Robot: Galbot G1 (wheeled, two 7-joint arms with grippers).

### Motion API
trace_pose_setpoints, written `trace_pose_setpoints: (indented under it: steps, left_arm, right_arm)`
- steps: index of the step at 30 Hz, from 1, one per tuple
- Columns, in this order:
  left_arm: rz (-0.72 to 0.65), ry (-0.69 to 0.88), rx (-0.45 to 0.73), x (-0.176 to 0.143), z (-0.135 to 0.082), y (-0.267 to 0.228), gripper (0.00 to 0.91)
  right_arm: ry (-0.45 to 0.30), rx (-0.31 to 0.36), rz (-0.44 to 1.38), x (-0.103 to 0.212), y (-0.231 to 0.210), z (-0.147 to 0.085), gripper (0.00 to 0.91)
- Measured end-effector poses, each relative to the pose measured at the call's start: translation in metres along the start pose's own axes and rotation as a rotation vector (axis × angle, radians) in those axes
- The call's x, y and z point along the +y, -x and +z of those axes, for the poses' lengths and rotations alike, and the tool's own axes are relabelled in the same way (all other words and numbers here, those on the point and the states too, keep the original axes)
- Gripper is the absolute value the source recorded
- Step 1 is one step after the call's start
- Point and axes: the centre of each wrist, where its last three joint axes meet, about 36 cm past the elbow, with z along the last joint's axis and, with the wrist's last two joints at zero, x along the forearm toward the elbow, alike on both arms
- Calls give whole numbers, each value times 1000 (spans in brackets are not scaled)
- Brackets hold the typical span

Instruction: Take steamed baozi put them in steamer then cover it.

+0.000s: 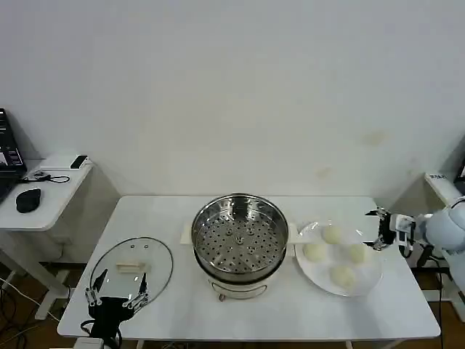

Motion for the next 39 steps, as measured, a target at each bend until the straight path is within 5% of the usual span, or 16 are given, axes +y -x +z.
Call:
trace_pose_setpoints:
  steps: [13, 30, 39]
  left_arm:
    - [-14, 17, 0, 5, 7, 6, 907]
    - [-21, 20, -1, 7, 11, 15, 907]
    - [-24, 18, -3, 8, 12, 16, 907]
  right_arm:
    - [-117, 32, -140, -33, 69, -37, 907]
    - [-160, 103, -208, -42, 118, -59, 907]
    - [-156, 119, -223, -38, 131, -63, 725]
